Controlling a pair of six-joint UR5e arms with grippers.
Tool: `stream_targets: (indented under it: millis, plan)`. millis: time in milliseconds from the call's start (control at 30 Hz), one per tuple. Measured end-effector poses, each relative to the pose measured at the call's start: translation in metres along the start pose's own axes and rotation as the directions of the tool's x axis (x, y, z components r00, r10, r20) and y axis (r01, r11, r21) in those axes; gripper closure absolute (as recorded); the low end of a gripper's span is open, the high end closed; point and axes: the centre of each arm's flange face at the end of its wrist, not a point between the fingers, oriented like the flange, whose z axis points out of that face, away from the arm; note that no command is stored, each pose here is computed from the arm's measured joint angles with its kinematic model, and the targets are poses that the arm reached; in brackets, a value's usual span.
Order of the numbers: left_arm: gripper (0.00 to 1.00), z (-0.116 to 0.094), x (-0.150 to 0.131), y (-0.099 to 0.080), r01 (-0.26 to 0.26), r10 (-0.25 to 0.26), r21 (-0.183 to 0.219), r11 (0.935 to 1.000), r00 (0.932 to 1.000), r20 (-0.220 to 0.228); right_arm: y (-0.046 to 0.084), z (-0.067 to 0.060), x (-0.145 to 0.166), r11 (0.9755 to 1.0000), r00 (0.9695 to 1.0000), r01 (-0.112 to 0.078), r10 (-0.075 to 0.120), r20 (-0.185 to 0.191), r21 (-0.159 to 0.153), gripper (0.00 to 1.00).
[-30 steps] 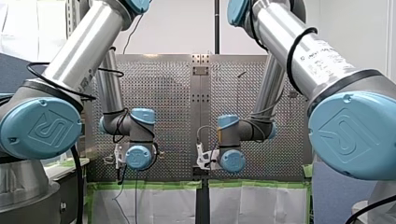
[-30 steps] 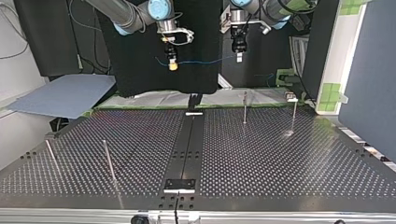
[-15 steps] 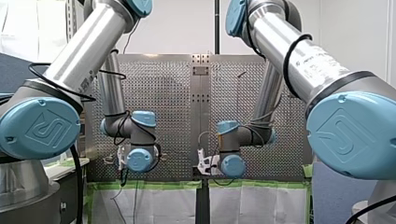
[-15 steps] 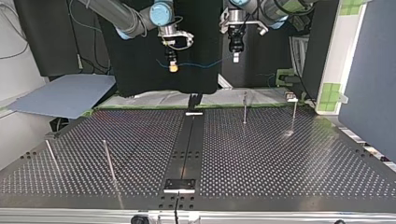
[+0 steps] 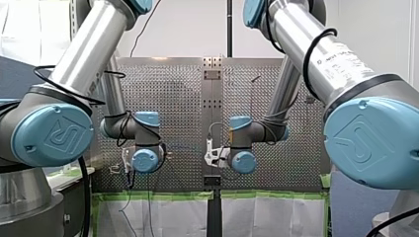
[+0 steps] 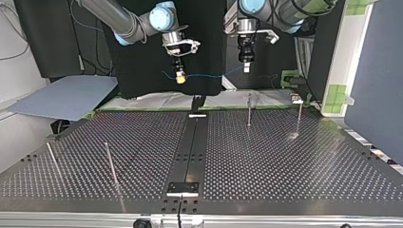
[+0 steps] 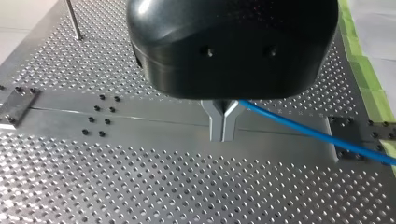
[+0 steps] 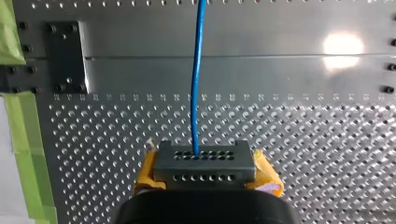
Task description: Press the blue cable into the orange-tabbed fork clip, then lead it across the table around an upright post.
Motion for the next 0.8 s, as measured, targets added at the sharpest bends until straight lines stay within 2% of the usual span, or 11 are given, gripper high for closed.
stream_targets:
  millis: [200,467,700,800]
  plan:
    - [1.0,0.008,0.01,0.014,-0.04,0.039,-0.025,0.9989,0.9989,-0.025,-0.002,0.011,-0.018,0.9998,0.9999,-0.015,0.015,0.007,0.014,0.99]
    - [1.0,0.023,0.031,0.04,-0.044,0.041,-0.088,0.9951,0.9985,-0.036,-0.001,0.027,-0.032,0.9997,0.9997,-0.018,0.017,0.015,0.019,0.99]
    - [1.0,0.027,0.054,0.062,-0.066,0.054,-0.102,0.9926,0.9921,-0.113,0.011,0.043,-0.041,0.9998,0.9995,-0.019,0.019,0.026,0.002,0.99]
    - [1.0,0.036,0.057,0.068,-0.057,0.044,-0.104,0.9929,0.9912,-0.125,0.014,0.05,-0.04,0.9998,0.9995,-0.019,0.019,0.025,0.002,0.99]
